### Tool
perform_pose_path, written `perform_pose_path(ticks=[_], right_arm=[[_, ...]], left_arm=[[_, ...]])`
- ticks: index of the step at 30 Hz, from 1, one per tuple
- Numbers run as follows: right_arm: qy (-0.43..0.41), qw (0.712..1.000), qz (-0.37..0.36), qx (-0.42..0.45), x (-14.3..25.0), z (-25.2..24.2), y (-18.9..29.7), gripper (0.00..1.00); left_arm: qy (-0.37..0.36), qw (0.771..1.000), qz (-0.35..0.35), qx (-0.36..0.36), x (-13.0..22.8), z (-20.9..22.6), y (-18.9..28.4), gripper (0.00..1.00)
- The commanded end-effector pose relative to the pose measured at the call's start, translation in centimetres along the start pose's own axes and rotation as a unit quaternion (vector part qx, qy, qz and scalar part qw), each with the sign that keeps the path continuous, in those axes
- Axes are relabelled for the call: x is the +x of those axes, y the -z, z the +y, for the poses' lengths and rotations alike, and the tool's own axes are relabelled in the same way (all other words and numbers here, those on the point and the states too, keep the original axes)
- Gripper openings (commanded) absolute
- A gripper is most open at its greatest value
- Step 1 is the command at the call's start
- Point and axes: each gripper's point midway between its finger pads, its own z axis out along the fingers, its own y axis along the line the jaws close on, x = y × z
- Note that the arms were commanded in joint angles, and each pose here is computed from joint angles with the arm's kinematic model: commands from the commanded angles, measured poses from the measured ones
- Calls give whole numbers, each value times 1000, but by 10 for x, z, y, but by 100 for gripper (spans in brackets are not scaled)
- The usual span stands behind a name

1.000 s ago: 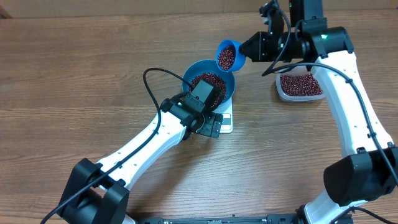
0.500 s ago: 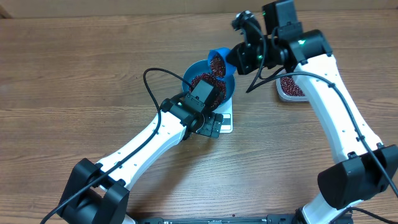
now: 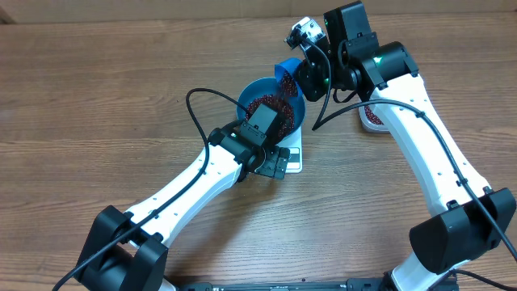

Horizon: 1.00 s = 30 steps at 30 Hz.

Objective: Scoop item into bowl and weigh 150g on scale
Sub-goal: 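Carry the scoop left and tip beans into the teal bowl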

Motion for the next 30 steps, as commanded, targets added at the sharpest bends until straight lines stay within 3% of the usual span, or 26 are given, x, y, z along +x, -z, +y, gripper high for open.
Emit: perform_pose_path(ticks=[1,30], right_arm=[[13,1000,-23,10,-15,-3,10,4],[9,1000,-17,-7,-11,3,9,4]], left_arm=[[3,1000,2,-8,1,4,-2,100],[3,1000,1,-10,1,5,-2,100]])
